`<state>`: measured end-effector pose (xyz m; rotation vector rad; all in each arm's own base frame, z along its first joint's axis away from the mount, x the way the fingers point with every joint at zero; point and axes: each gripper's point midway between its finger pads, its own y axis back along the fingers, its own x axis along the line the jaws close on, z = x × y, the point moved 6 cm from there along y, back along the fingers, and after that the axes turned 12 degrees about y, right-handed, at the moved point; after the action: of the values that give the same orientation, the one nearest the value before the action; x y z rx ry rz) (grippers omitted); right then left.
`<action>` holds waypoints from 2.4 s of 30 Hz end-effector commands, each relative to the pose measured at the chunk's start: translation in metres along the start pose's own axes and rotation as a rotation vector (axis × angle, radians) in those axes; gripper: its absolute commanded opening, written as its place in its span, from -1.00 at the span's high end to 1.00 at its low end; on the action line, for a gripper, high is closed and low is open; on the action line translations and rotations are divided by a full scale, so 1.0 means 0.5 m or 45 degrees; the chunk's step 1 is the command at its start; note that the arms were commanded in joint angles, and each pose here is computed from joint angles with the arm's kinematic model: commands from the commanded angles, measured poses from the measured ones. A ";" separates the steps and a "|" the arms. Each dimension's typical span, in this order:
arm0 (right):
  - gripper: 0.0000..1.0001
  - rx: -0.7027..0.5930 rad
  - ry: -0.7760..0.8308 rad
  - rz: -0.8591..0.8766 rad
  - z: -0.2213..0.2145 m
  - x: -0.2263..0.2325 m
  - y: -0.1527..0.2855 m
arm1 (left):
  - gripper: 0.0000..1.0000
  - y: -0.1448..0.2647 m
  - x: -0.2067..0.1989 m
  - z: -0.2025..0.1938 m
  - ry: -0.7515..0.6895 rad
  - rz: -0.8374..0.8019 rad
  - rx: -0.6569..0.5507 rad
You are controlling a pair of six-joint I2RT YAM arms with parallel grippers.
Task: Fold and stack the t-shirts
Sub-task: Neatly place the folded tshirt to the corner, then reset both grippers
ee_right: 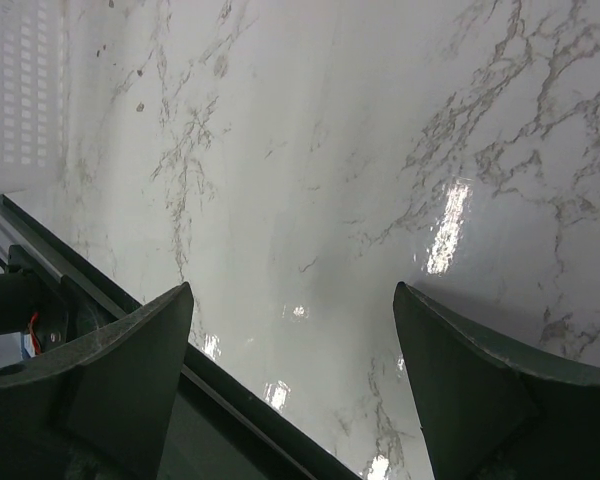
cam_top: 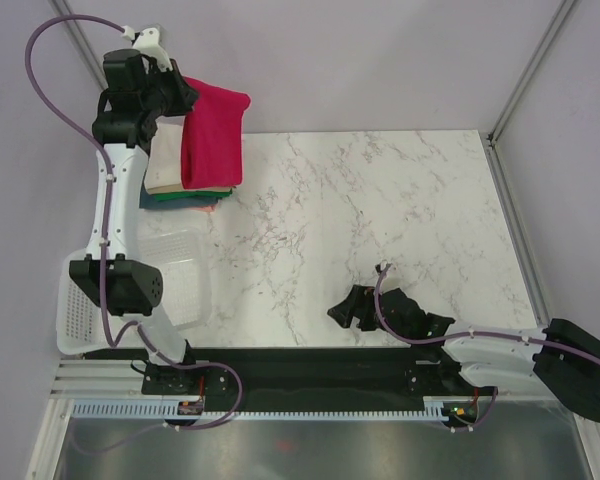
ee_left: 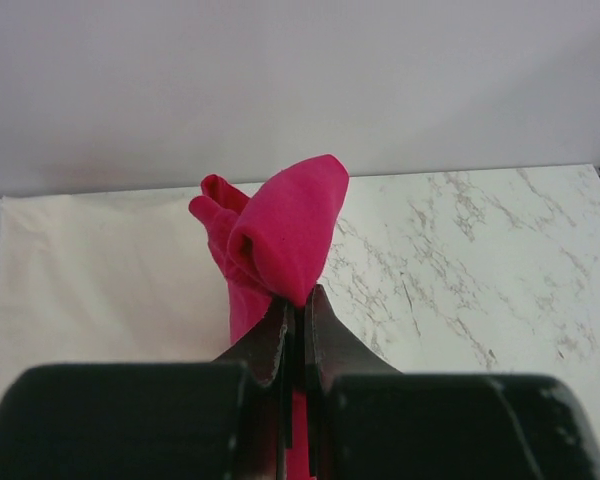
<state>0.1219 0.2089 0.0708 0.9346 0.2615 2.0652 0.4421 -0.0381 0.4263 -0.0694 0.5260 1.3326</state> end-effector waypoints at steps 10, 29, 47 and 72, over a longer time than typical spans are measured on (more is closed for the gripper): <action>-0.80 0.104 0.051 -0.001 -0.023 -0.004 -0.005 | 0.96 -0.109 0.162 0.086 -0.017 -0.056 -0.083; -0.80 0.150 0.084 -0.021 -0.020 0.006 -0.025 | 0.96 -0.336 0.449 -0.042 -0.038 0.055 -0.128; -0.80 0.193 0.094 -0.021 -0.026 0.009 -0.039 | -0.34 -0.166 0.648 -0.014 0.321 0.696 -0.274; -0.77 0.010 0.009 -0.044 -0.016 0.000 -0.011 | -0.57 0.211 0.231 -0.209 0.555 0.351 -0.123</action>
<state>0.1215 0.2198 0.0706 0.9364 0.2657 2.0943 0.3617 0.0784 0.2762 -0.3026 0.9710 1.7007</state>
